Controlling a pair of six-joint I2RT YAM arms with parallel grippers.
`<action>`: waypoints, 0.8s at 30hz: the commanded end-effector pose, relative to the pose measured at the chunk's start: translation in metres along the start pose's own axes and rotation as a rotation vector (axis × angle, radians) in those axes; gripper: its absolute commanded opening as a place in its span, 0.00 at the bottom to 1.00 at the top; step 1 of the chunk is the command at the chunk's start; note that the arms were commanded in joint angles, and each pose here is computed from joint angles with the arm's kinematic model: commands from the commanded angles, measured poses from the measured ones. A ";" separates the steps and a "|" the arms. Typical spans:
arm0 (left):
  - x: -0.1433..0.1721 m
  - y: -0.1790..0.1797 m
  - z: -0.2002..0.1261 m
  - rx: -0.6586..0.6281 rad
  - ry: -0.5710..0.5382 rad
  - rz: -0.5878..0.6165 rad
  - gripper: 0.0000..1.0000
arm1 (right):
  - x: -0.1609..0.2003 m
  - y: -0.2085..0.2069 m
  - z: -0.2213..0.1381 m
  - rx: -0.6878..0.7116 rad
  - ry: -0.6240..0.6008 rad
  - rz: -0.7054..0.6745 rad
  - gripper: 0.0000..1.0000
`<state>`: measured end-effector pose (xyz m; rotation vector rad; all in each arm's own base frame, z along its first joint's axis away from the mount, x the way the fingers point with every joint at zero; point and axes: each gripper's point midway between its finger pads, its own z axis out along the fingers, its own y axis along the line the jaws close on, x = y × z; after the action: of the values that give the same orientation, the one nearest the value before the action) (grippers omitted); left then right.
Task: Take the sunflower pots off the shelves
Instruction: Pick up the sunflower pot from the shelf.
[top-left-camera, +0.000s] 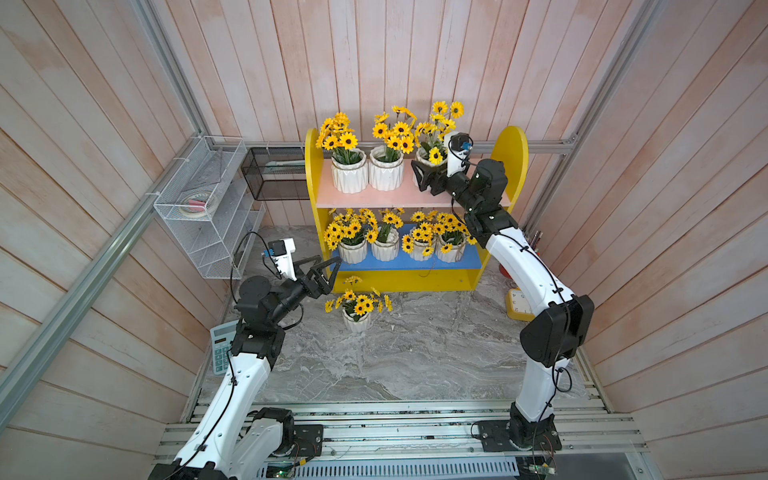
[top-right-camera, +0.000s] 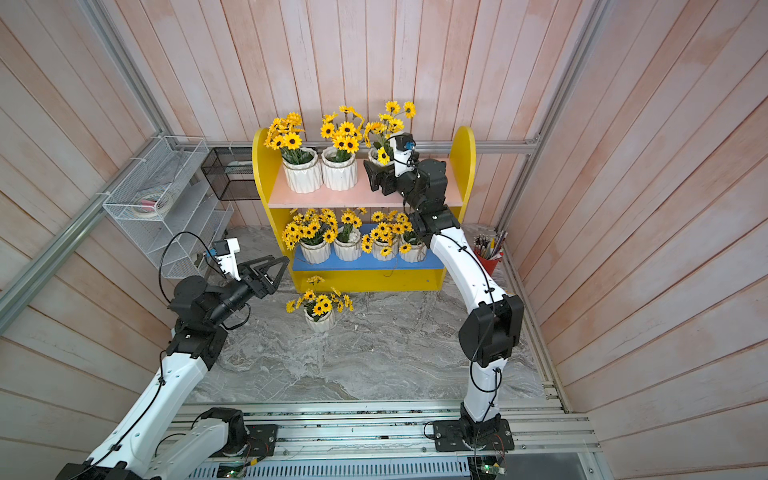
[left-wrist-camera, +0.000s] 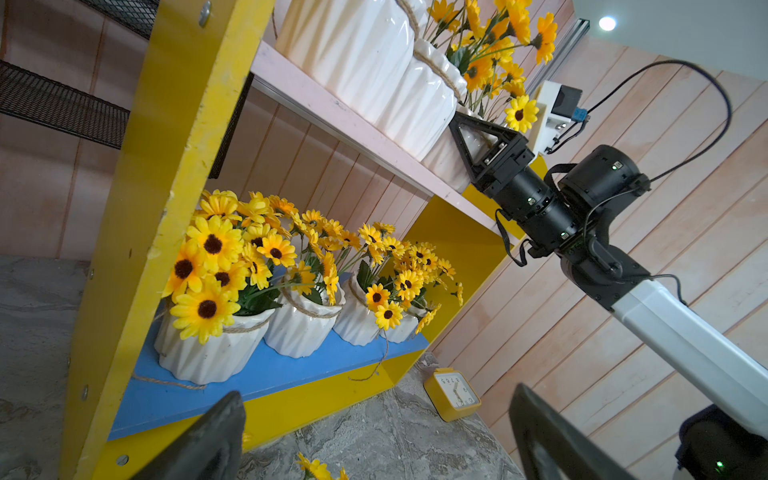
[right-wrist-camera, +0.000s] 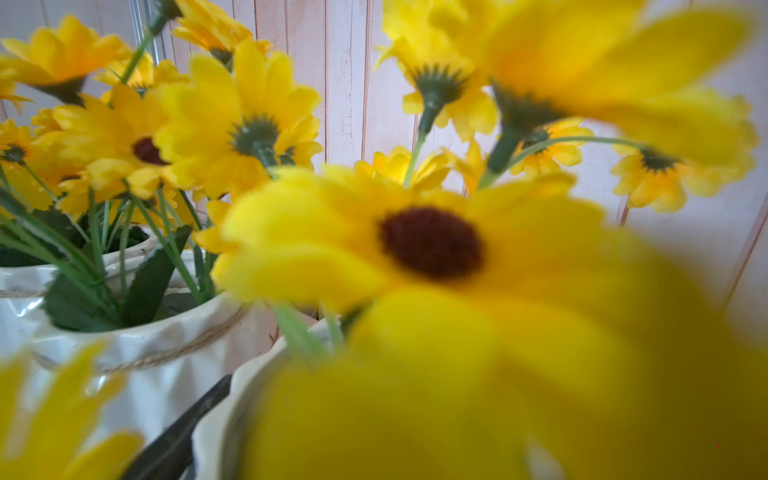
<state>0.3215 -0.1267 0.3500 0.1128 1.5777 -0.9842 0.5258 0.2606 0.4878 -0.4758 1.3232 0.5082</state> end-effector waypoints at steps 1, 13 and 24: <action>0.002 0.000 -0.001 0.013 0.001 0.005 1.00 | 0.006 0.003 -0.001 -0.027 0.011 -0.015 0.00; 0.013 0.002 0.008 0.053 0.048 -0.060 1.00 | -0.039 -0.009 -0.030 0.065 -0.138 -0.015 0.00; 0.022 -0.009 0.012 0.143 0.093 -0.088 1.00 | -0.069 -0.004 -0.066 0.091 -0.235 -0.035 0.00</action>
<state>0.3256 -0.1439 0.3379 0.1498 1.6185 -1.1351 0.4939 0.2302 0.4918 -0.3952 1.2619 0.4701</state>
